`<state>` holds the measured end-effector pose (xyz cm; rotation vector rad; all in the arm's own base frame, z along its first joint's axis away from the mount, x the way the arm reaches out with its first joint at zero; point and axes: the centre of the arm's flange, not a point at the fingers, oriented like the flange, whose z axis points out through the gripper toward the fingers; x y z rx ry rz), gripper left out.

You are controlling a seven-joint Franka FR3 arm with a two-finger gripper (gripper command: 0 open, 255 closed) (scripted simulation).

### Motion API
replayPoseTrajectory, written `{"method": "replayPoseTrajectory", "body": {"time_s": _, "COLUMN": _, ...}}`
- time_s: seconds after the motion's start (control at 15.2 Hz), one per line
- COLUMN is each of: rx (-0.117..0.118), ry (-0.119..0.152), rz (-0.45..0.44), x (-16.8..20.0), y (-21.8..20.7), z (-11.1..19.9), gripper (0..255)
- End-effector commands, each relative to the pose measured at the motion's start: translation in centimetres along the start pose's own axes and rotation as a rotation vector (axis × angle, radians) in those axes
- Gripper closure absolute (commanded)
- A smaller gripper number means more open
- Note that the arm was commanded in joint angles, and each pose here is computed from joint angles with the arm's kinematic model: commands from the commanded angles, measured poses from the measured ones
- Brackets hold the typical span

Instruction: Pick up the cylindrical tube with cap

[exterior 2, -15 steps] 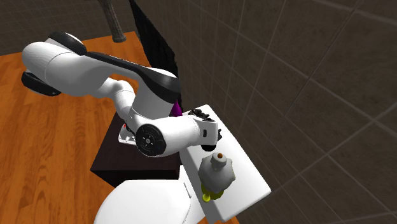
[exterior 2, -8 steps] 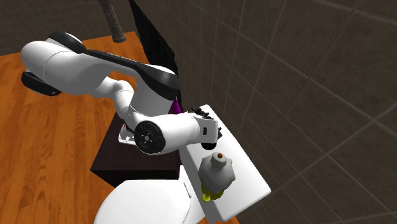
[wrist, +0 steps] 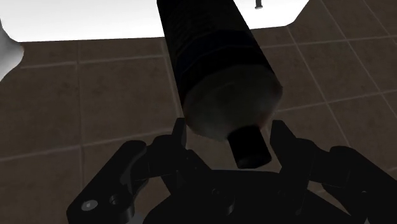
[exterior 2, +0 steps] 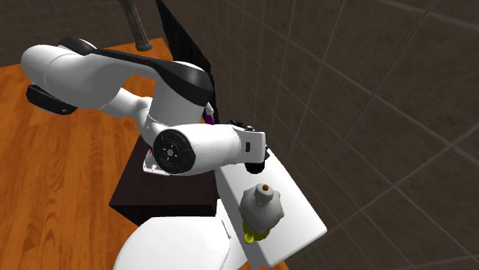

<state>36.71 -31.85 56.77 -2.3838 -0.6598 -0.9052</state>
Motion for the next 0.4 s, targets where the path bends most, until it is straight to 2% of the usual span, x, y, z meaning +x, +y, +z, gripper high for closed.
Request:
{"method": "replayPoseTrajectory", "body": {"time_s": 0.0, "rx": 0.0, "ry": 0.0, "rz": 0.0, "x": 0.8, "y": -0.3, "z": -0.7, "gripper": 255}}
{"method": "replayPoseTrajectory", "body": {"time_s": 0.33, "rx": 0.0, "ry": 0.0, "rz": 0.0, "x": 2.0, "y": -0.8, "z": -1.8, "gripper": 255}}
